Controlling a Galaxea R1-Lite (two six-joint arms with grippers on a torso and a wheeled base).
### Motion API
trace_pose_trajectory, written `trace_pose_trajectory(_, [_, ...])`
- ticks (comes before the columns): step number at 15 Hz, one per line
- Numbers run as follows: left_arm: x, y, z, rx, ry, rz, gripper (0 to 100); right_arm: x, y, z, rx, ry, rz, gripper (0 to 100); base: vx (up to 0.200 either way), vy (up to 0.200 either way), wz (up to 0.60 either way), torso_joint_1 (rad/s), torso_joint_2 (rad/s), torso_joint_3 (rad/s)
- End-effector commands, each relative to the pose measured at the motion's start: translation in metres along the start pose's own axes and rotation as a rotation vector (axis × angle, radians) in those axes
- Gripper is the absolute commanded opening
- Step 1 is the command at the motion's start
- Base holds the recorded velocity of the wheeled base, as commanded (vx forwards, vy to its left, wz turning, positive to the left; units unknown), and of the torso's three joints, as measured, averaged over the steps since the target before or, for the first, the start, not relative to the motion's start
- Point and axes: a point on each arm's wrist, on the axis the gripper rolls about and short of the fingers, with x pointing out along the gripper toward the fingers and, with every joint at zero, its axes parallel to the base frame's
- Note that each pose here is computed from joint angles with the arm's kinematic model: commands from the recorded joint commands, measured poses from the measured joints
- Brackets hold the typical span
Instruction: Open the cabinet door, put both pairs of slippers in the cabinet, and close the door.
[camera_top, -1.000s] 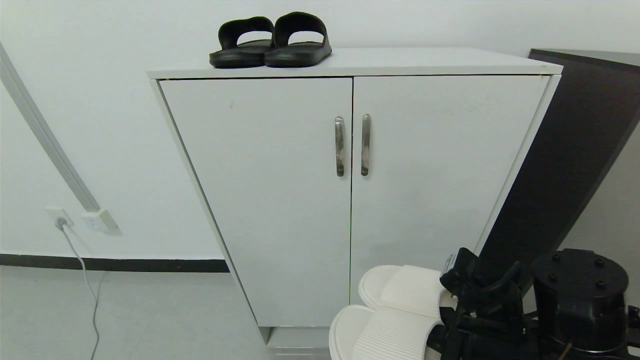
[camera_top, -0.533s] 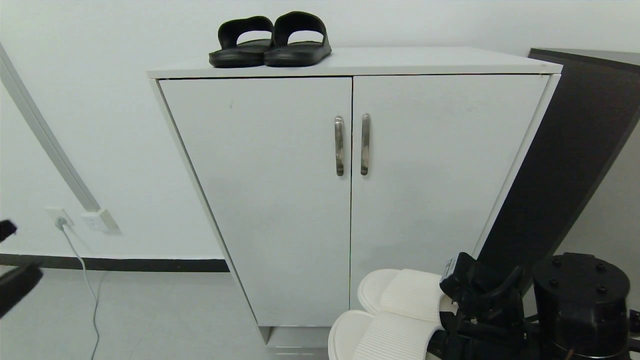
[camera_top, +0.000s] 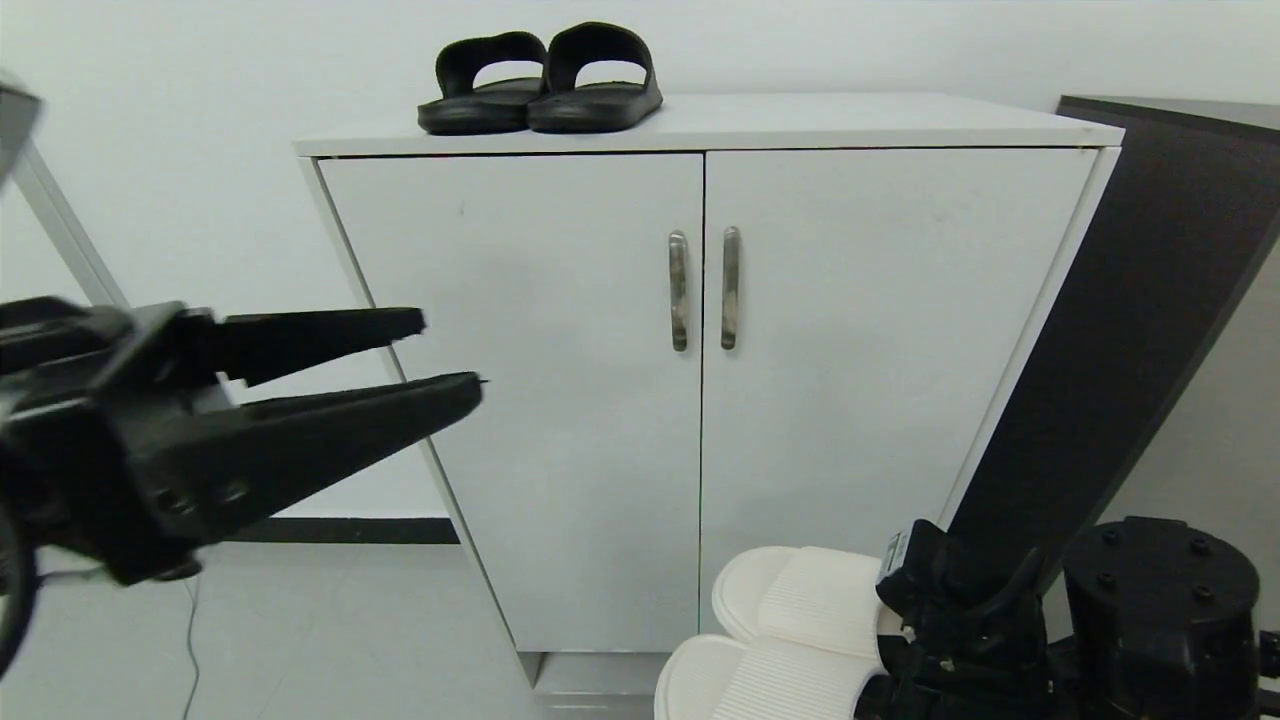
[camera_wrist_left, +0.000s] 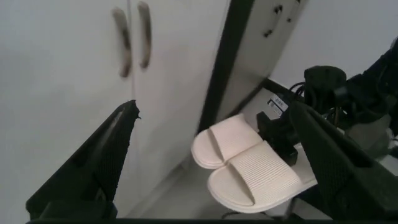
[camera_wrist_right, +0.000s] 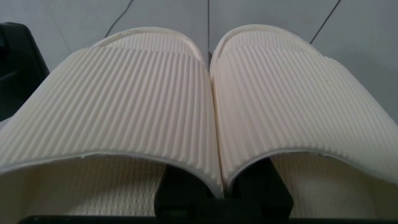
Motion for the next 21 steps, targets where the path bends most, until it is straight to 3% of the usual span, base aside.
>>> trace_pose_trajectory(1, [0.048, 0.004, -0.001, -0.027, 0.072, -0.089, 100, 0.001, 0.0, 0.0, 0.004, 0.003, 0.001, 0, 0.0, 0.0, 0.0, 0.0, 0.0, 0.0])
trace_pose_trajectory(4, [0.089, 0.004, -0.001, -0.03, 0.1, -0.1, 100, 0.003, 0.0, -0.002, 0.004, 0.006, 0.003, 0, 0.0, 0.0, 0.0, 0.0, 0.0, 0.0])
trace_pose_trajectory(6, [0.123, 0.005, -0.002, -0.026, 0.069, -0.124, 100, 0.004, 0.0, -0.001, 0.004, -0.005, 0.002, 0, 0.0, 0.0, 0.0, 0.0, 0.0, 0.0])
trace_pose_trajectory(9, [0.153, 0.009, 0.0, -0.066, 0.067, -0.131, 100, 0.003, 0.0, -0.004, 0.004, 0.003, 0.003, 0, 0.0, 0.0, 0.0, 0.0, 0.0, 0.0])
trace_pose_trajectory(11, [0.164, 0.01, 0.006, -0.122, 0.059, -0.194, 100, 0.004, 0.0, -0.004, 0.002, 0.003, 0.003, 0, 0.0, 0.0, 0.0, 0.0, 0.0, 0.0])
trace_pose_trajectory(15, [0.187, 0.018, 0.007, -0.174, 0.057, -0.203, 100, 0.004, 0.0, -0.004, 0.0, 0.003, 0.004, 0, 0.0, 0.0, 0.0, 0.0, 0.0, 0.0])
trace_pose_trajectory(21, [0.185, 0.021, 0.009, -0.17, 0.045, -0.182, 100, 0.004, 0.0, -0.004, -0.001, 0.006, 0.003, 0, 0.0, 0.0, 0.0, 0.0, 0.0, 0.0])
